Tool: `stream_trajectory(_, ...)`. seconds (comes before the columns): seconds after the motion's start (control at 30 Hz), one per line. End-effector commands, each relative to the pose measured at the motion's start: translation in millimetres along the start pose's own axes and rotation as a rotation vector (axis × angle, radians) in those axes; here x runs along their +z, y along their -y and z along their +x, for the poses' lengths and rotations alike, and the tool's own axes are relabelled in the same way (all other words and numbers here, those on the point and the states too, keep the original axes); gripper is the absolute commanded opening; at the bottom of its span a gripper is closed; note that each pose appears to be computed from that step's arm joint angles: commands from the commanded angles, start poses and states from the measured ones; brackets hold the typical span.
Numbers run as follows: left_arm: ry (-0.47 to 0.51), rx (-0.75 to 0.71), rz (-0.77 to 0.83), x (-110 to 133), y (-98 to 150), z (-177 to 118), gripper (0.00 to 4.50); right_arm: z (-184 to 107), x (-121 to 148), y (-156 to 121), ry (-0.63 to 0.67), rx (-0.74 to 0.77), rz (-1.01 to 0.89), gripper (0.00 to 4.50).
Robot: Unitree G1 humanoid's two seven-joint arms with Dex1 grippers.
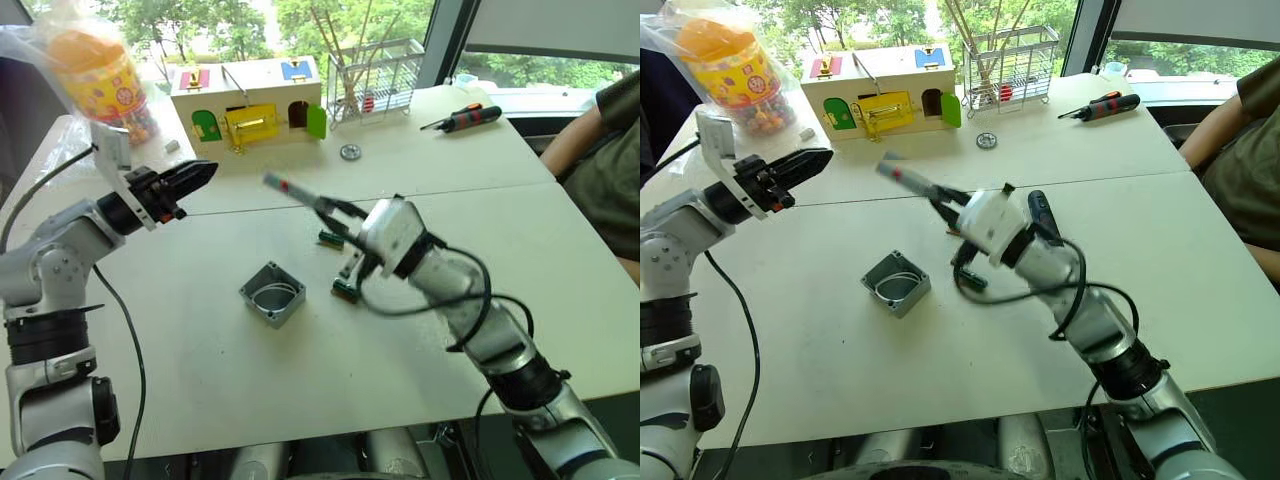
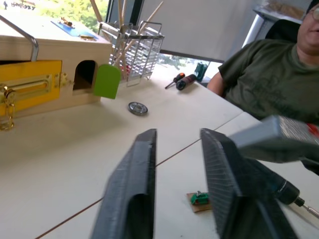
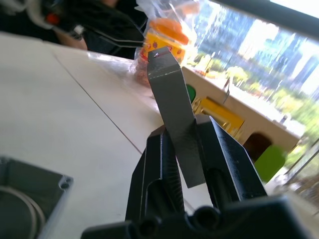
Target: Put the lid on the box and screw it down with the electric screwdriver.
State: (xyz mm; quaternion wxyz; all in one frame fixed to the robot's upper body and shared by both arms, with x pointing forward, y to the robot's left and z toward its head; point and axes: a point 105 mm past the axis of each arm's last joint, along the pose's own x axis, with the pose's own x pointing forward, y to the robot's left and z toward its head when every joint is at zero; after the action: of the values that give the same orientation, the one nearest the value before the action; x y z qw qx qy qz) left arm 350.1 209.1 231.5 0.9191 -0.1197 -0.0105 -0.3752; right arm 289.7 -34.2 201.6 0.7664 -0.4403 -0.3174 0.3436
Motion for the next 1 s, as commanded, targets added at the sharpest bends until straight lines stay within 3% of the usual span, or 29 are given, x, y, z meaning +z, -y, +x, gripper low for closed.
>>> stream_trajectory(0.03, -0.023, -0.008, 0.061, 5, 3, 1, 0.02, -6, 14, -16, 0.091, 0.016, -0.284, 0.10)
stream_trajectory(0.17, -0.084, -0.050, 0.095, -2, 11, 9, 0.02, -12, 14, -44, 0.099, 0.053, -0.358, 0.10)
stream_trajectory(0.33, -0.177, -0.125, 0.155, -13, 26, 17, 0.02, -12, 24, -59, 0.104, 0.048, -0.449, 0.10)
stream_trajectory(0.67, -0.321, -0.235, 0.181, -31, 41, 18, 0.02, 6, 34, -90, -0.031, 0.091, -0.363, 0.10)
stream_trajectory(1.0, -0.417, -0.317, 0.234, -48, 42, 17, 0.02, 3, 27, -94, -0.104, 0.106, -0.401, 0.10)
